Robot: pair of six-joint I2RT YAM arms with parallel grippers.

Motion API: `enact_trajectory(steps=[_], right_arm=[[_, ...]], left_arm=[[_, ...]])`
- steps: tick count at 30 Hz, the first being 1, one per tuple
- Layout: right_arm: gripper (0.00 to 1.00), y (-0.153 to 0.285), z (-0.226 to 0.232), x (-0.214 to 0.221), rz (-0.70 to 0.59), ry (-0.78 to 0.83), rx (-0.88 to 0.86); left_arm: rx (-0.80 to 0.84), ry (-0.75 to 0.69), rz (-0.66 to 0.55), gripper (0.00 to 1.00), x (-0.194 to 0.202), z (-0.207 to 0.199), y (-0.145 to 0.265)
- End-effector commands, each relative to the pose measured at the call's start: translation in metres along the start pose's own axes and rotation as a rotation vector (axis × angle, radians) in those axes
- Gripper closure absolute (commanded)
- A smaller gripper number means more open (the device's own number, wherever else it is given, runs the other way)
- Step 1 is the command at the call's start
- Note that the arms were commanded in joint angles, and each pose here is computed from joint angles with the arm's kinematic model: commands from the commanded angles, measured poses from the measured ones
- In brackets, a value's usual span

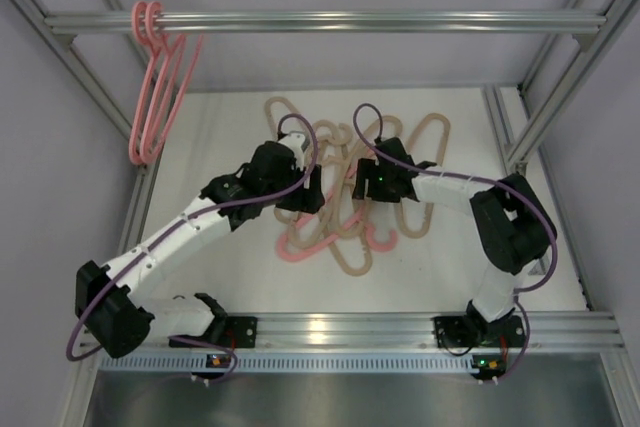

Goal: Organize the hangers

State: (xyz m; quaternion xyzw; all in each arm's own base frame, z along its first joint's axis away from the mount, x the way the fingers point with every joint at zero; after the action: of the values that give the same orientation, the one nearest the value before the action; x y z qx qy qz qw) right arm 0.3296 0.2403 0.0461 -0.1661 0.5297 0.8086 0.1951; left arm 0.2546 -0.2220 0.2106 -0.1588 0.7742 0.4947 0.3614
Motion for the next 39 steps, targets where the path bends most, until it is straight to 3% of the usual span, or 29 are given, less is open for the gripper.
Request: enact_trajectory(steps=[1, 9, 17, 34, 39], right_arm=[[0.31, -0.003, 0.019, -0.034, -0.077, -0.011, -0.028], [0.35, -0.007, 0.034, -0.084, -0.156, -0.010, -0.070], [0.29, -0.003, 0.051, -0.113, -0.194, 0.040, -0.135], [0.17, 0.071, -0.009, -0.056, -0.197, 0.039, -0.129], [0.17, 0.083, -0.014, -0.052, -0.210, 0.031, -0.142]], left_arm=[[0.030, 0.008, -0.031, 0.22, 0.007, -0.010, -0.020], [0.051, -0.046, 0.044, 0.25, 0.053, -0.017, -0.039], [0.044, -0.106, 0.102, 0.26, 0.077, -0.016, -0.061], [-0.033, -0.216, 0.325, 0.32, 0.130, -0.005, -0.113], [-0.025, -0.222, 0.372, 0.45, 0.141, -0.007, -0.120]])
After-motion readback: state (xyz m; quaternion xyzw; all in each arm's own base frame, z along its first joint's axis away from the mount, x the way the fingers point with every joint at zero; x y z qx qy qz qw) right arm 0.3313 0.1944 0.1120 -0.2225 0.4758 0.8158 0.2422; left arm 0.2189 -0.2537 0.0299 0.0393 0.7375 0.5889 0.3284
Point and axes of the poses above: each gripper's point midway between its finger pads, its own y axis back along the fingers, its own z axis along the line the jaws close on, x = y × z, the point moved 1 cm from there along y, back along the fingers, and after that the axes turned 3 degrees about -y, right-handed, at the moved point
